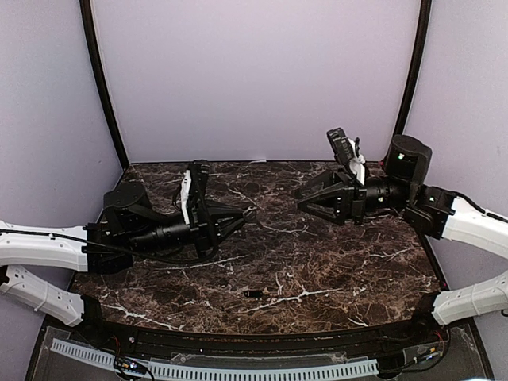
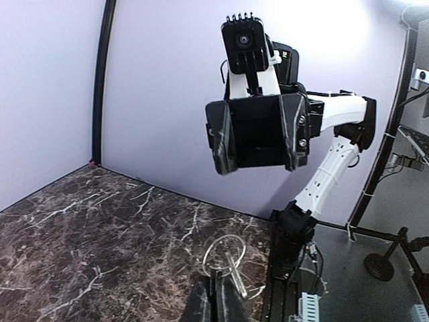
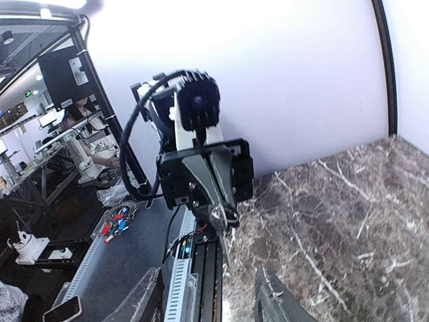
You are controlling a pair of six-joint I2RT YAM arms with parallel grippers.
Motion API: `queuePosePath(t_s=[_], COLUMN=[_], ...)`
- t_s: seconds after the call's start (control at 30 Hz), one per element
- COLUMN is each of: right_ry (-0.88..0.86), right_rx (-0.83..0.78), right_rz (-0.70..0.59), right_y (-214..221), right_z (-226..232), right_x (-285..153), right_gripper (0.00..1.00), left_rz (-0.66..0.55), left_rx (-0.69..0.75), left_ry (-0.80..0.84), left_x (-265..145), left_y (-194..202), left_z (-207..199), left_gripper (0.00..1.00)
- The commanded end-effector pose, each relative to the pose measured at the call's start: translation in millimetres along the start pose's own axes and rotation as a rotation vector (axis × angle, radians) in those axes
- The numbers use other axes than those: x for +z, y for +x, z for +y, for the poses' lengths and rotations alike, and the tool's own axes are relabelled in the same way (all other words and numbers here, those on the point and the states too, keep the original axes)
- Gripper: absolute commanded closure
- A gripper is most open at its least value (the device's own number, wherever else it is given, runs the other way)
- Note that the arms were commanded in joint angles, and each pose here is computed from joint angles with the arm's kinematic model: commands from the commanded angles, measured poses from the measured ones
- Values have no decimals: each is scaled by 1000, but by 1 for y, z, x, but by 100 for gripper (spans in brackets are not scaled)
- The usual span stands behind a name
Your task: Remove the keys from the keyring
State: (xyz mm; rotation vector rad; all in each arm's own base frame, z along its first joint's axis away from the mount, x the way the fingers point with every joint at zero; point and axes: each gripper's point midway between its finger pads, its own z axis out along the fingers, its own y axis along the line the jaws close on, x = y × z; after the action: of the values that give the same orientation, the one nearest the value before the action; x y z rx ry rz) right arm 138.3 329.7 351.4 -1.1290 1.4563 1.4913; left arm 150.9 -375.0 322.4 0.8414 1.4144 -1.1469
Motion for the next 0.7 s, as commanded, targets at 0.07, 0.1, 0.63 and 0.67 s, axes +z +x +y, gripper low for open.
queuePosePath(t_s=[0.07, 0.1, 0.63, 0.67], right_ry=[-77, -89, 434, 447], right_rx=[-305, -338, -594, -615], right_rz=[-125, -120, -175, -156], right_y=[-34, -32, -14, -10], right_z=[29, 32, 0, -1], right_x=[4, 7, 32, 38], right_gripper=[54, 54, 62, 62], left_rz=[-49, -50, -22, -4], left_rx=[-72, -80, -277, -289], left_ry=[196, 209, -180, -195], left_x=[-4, -4, 6, 7], left_y=[-35, -36, -40, -37], left_z=[-36, -39, 30, 33], left_gripper=[100, 100, 100, 100])
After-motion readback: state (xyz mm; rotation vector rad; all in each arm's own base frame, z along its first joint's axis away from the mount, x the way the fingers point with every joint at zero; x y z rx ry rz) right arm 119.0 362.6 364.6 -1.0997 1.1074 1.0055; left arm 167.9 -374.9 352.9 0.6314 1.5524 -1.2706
